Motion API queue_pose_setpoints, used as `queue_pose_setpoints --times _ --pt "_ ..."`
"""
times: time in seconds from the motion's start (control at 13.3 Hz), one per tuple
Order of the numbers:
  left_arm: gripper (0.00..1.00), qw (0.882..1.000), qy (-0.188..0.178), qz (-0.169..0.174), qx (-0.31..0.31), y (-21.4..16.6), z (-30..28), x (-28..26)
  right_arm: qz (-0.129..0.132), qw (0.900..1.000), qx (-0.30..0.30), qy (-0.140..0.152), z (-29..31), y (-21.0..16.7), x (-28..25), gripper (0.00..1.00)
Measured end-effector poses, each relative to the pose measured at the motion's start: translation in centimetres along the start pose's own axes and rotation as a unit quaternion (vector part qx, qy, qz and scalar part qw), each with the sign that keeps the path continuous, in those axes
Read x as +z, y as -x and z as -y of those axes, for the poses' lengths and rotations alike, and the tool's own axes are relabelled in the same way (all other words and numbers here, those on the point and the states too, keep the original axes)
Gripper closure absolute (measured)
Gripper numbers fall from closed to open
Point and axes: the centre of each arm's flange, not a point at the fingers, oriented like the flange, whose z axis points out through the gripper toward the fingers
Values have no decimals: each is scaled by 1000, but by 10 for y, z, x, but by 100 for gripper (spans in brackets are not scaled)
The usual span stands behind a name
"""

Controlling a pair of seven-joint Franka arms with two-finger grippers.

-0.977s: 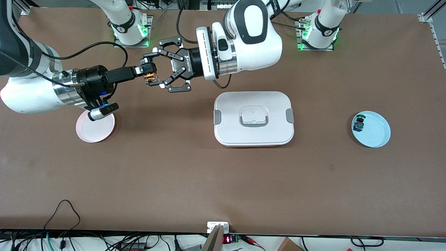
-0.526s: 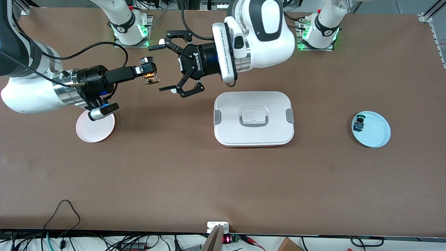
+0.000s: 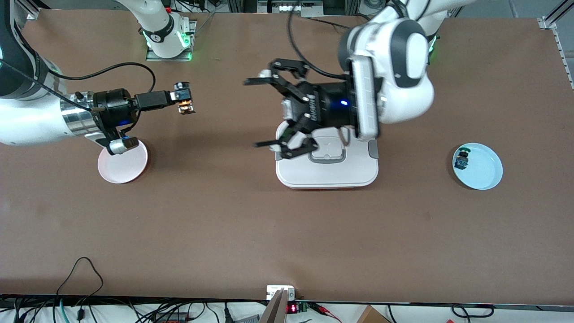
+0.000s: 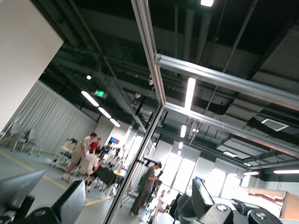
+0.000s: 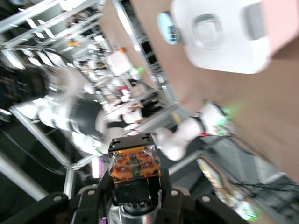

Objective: Transfer orange switch to right arm and place
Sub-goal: 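Open the left gripper and withdraw while the right gripper lowers switch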

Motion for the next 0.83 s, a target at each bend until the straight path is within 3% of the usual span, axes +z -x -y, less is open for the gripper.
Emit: queue_pose_setpoints --times 0.15,0.38,0.6,0.83 --pt "0 999 40 15 25 -7 29 -37 -4 998 -3 63 -23 1 -15 58" --pt "0 987 123 82 56 15 80 -117 -4 984 -16 175 -53 2 -27 58" --pt "0 963 162 189 102 9 138 -245 0 953 -37 299 -81 2 -44 58" --pt "0 927 172 306 129 -17 153 -353 1 909 -82 408 -110 -6 -65 58"
